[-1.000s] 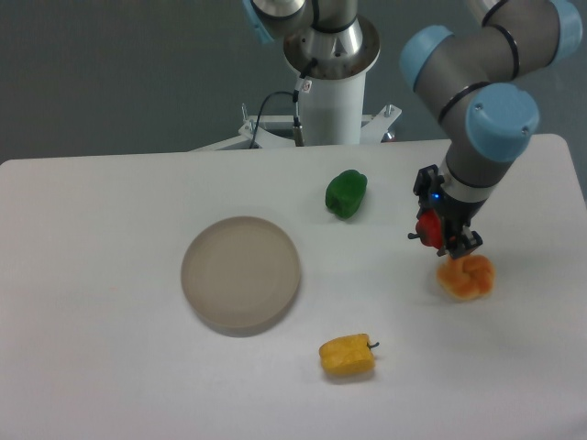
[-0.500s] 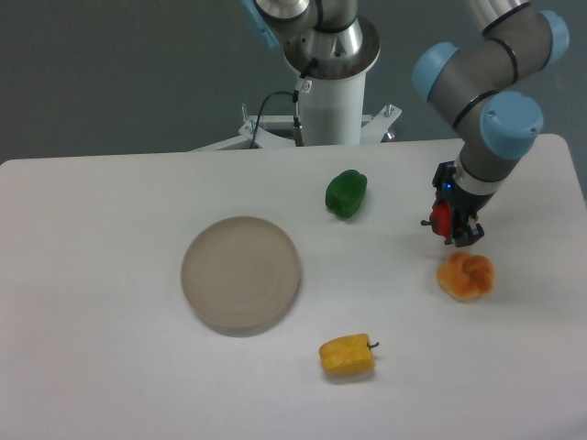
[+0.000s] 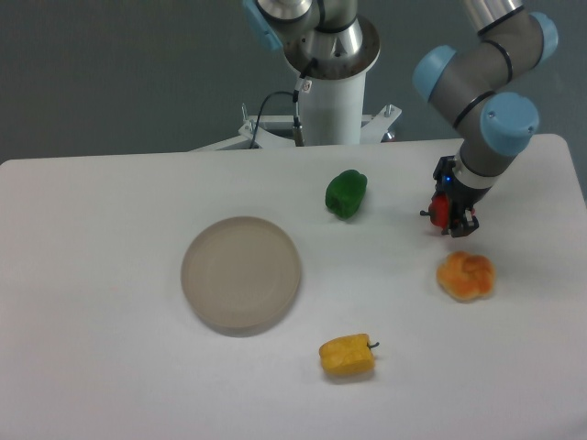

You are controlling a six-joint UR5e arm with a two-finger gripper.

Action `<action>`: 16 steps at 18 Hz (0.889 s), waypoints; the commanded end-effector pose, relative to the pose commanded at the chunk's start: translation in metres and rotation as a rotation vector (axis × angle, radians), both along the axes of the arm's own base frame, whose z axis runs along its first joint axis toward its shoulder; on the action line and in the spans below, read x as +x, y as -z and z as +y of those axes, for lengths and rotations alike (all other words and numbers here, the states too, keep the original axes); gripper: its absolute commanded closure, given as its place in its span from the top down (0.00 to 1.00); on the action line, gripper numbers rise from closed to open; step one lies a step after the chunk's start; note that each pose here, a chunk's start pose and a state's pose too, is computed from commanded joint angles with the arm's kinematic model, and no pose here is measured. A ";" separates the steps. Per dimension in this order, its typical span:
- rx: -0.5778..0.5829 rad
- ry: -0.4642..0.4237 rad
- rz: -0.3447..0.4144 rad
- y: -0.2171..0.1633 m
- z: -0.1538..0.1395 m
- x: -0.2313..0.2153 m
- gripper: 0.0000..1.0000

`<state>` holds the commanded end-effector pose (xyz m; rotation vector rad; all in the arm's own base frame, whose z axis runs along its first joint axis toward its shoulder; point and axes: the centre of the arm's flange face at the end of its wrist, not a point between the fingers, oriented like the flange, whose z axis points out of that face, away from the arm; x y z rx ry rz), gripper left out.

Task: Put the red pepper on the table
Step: 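Lower the red pepper onto the table and open the gripper, then move the open gripper back over the orange item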

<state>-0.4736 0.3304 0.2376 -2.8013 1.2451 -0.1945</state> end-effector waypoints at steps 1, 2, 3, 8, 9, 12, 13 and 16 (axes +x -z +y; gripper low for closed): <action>-0.001 -0.001 0.001 0.000 -0.001 -0.001 0.45; -0.002 -0.001 0.001 0.000 0.000 0.000 0.53; -0.002 -0.001 0.000 0.000 0.001 0.000 0.75; -0.001 -0.016 0.016 -0.010 0.002 -0.003 1.00; 0.000 -0.019 0.025 -0.016 0.002 -0.004 1.00; 0.004 -0.054 0.042 -0.039 0.008 -0.014 1.00; 0.002 -0.078 0.044 -0.053 0.014 -0.017 1.00; -0.007 -0.094 0.038 -0.098 0.058 -0.020 1.00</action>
